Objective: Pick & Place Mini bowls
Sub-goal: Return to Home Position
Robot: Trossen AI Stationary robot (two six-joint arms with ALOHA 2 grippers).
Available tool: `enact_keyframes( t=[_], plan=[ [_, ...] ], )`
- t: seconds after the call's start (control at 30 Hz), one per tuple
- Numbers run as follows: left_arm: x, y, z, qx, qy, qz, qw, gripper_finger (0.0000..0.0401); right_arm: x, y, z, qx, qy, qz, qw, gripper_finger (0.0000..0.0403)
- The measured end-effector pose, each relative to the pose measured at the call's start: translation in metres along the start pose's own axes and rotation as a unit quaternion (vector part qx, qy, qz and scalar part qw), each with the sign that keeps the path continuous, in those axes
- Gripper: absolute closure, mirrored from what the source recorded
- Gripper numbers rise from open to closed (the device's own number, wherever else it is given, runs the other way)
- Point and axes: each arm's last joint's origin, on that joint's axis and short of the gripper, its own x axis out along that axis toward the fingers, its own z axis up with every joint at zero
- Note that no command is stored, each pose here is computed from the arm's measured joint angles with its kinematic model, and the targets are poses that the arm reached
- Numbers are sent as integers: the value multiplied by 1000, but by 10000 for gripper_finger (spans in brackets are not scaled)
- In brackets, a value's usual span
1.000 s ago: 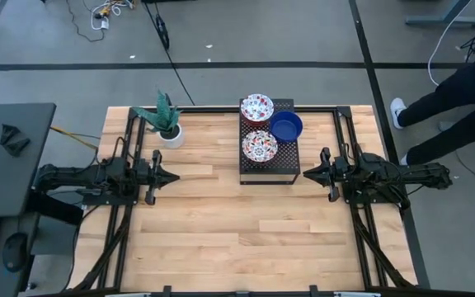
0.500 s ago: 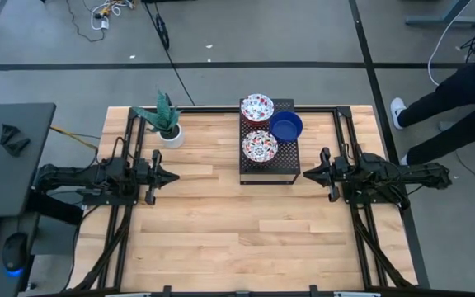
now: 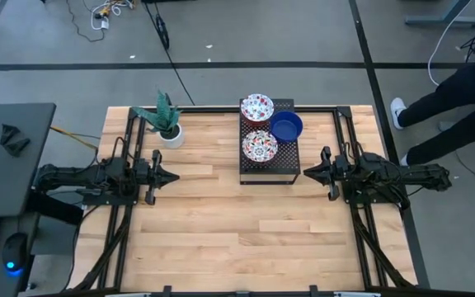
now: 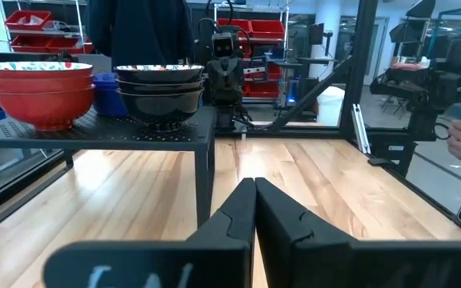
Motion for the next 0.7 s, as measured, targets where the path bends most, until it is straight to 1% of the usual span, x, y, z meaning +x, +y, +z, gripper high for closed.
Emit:
enact_keyframes(
  t=[0.07, 0.17, 0.23, 0.37, 0.7],
  plan=[
    [0, 0, 0, 0, 0, 0, 1000, 387, 0, 1, 0, -13, 1, 3, 1000, 366],
    [0, 0, 0, 0, 0, 0, 1000, 387, 0, 3, 0, -55, 2, 13, 998, 366],
    [0, 0, 0, 0, 0, 0, 1000, 387, 0, 3, -1, -71, 2, 17, 997, 366],
    [0, 0, 0, 0, -1, 0, 1000, 387, 0, 4, -1, -58, 2, 18, 998, 366],
    [0, 0, 0, 0, -1, 0, 1000, 387, 1, 3, -1, -58, 6, 18, 998, 366]
  ],
)
